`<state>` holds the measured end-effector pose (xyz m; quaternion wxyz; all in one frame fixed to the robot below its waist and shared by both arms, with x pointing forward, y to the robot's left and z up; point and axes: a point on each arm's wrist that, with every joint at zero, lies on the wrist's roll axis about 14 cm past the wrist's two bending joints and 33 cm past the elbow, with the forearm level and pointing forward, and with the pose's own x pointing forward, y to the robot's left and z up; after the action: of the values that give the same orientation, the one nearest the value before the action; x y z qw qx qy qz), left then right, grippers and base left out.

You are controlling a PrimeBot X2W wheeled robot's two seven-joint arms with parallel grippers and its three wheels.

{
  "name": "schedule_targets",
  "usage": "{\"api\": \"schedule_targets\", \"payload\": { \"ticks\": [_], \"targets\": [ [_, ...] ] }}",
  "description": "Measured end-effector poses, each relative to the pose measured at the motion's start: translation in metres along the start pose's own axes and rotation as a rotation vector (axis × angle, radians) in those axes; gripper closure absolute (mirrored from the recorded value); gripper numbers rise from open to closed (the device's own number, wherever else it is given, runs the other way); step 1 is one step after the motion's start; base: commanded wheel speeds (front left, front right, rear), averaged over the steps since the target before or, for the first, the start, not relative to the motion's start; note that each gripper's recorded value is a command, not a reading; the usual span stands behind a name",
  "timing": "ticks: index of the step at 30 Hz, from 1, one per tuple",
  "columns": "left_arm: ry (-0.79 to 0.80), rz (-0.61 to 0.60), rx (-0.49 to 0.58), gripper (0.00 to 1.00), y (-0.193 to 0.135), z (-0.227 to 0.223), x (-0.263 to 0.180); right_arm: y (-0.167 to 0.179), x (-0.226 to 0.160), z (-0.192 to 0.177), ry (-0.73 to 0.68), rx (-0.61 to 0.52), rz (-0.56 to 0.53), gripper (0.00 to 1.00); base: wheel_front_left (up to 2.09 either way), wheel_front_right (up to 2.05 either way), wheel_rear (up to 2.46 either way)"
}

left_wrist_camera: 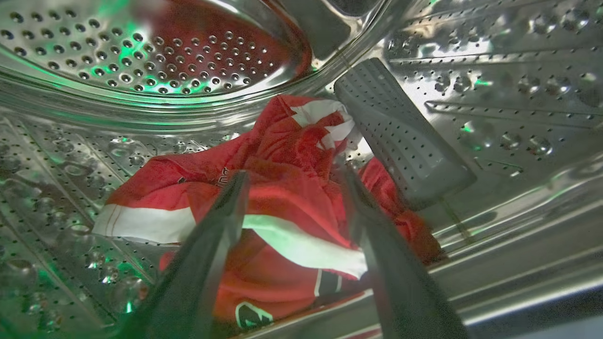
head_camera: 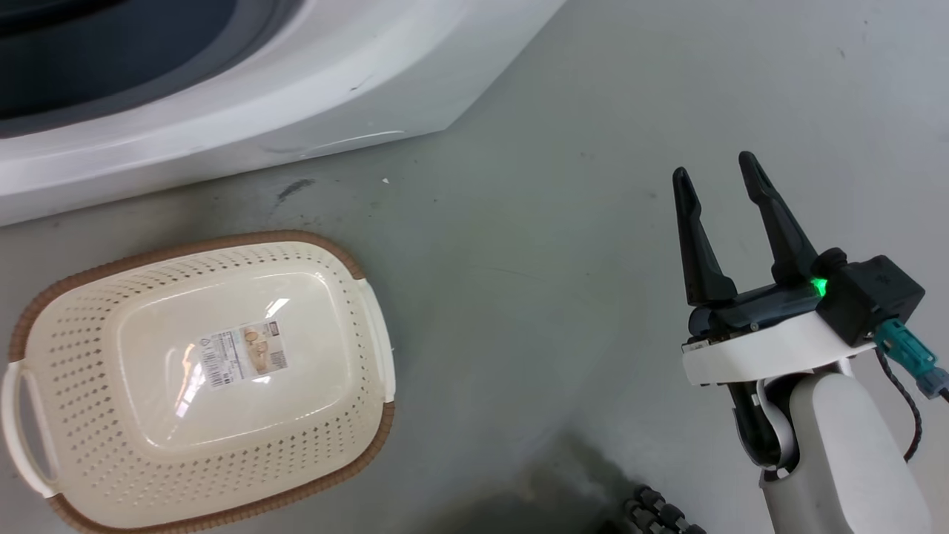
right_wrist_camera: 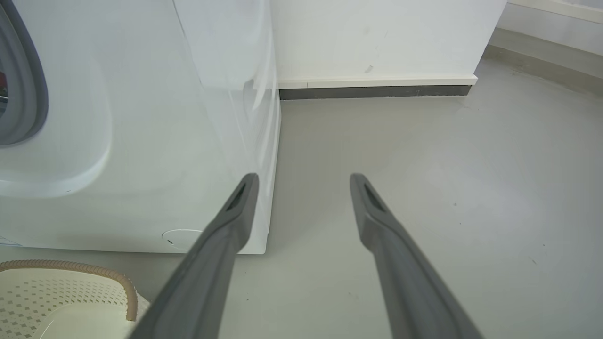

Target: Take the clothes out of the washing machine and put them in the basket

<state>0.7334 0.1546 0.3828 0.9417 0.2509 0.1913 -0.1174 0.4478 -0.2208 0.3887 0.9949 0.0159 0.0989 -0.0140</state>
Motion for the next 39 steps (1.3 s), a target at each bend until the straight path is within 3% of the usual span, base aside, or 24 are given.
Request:
{"api": "schedule_targets", "payload": {
  "ticks": [13, 21, 22, 28, 39],
  "targets": [
    [0.350, 0.006, 0.069, 0.00, 0.017, -0.037, 0.022, -0.013, -0.006, -0.014, 0.045, 0.009, -0.041, 0.00, 0.00, 0.00, 0.00],
    [0.548, -0.005, 0.019, 0.00, 0.021, -0.073, 0.016, -0.015, -0.007, -0.022, 0.067, 0.025, -0.047, 0.00, 0.00, 0.00, 0.00],
    [0.559, -0.001, 0.011, 1.00, 0.016, -0.080, 0.016, -0.014, -0.004, -0.023, 0.067, 0.030, -0.045, 0.00, 0.00, 0.00, 0.00],
    [0.454, 0.045, -0.002, 1.00, 0.016, -0.064, 0.017, -0.014, -0.002, -0.023, 0.066, 0.027, -0.044, 0.00, 0.00, 0.00, 0.00],
    [0.107, 0.097, -0.042, 1.00, 0.013, -0.001, 0.005, -0.016, -0.003, 0.002, 0.002, -0.002, -0.043, 0.00, 0.00, 0.00, 0.00]
  ]
}}
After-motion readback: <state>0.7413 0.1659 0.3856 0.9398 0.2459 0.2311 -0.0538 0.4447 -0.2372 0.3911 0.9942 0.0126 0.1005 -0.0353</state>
